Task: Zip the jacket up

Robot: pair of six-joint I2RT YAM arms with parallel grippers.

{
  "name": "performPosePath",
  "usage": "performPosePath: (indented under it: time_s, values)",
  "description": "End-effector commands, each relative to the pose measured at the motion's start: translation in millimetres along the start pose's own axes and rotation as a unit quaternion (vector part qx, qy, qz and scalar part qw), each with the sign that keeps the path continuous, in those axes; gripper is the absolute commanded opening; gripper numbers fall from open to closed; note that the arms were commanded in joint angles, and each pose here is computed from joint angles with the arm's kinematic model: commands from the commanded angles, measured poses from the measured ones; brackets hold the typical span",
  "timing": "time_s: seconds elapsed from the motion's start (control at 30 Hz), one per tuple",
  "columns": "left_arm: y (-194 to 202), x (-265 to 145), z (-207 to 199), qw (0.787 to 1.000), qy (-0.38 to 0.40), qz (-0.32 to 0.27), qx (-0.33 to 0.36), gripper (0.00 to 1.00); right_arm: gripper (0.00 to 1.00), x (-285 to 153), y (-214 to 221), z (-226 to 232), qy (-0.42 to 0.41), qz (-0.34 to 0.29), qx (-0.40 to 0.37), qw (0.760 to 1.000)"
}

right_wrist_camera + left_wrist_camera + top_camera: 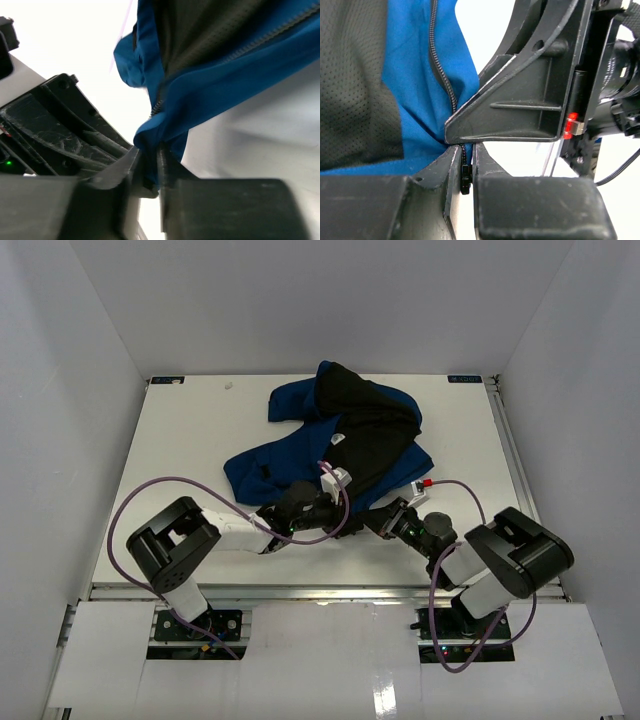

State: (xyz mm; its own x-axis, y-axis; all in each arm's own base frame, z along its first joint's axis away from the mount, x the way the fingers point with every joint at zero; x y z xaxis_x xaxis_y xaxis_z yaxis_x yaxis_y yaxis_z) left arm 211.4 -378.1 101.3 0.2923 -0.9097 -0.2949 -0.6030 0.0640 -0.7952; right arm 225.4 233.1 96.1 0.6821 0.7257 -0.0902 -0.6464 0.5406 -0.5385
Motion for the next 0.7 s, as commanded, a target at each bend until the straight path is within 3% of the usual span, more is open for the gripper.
performPosePath:
  time_s: [0.0,0.23,0.4,0.53,0.67]
  values:
    - [-39.5,-2.1,-40.0,0.995,0.076,-0.055,0.028,0.14,0.08,-42.6,12.5,5.4,-0.037,-0.015,-0.015,0.999]
    - [-32.3,-10.3,-31.0,0.999,0.034,-0.026,0.017,0.61,0.08,-43.9,12.5,7.5,-0.046,-0.016,-0.031,0.998]
    - [-47.4,-33.9,-25.8,0.998,-0.019,-0.057,0.000,0.71,0.08,-44.6,17.1,7.4,-0.050,-0.003,-0.041,0.998]
    - [-70.3,-52.2,-29.2,0.996,-0.052,-0.074,0.004,0.72,0.08,-44.2,19.3,9.2,-0.058,0.004,-0.050,0.997]
    - [-70.3,-54.5,-21.7,0.995,-0.081,-0.055,0.008,0.72,0.08,-45.5,18.8,15.7,-0.075,0.005,-0.068,0.995]
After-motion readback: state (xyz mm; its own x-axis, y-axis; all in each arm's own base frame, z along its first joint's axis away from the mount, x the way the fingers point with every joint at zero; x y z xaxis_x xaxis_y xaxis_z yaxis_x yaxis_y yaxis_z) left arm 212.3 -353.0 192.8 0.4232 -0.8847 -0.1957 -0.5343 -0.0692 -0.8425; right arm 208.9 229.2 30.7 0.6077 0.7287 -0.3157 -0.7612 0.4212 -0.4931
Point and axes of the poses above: each gripper's point midway between its finger pads, its own x axis out along the fingers, its own z axis along the line the jaws close on, y = z × x, the point moved 1 cm from there along -x, back along the fingers
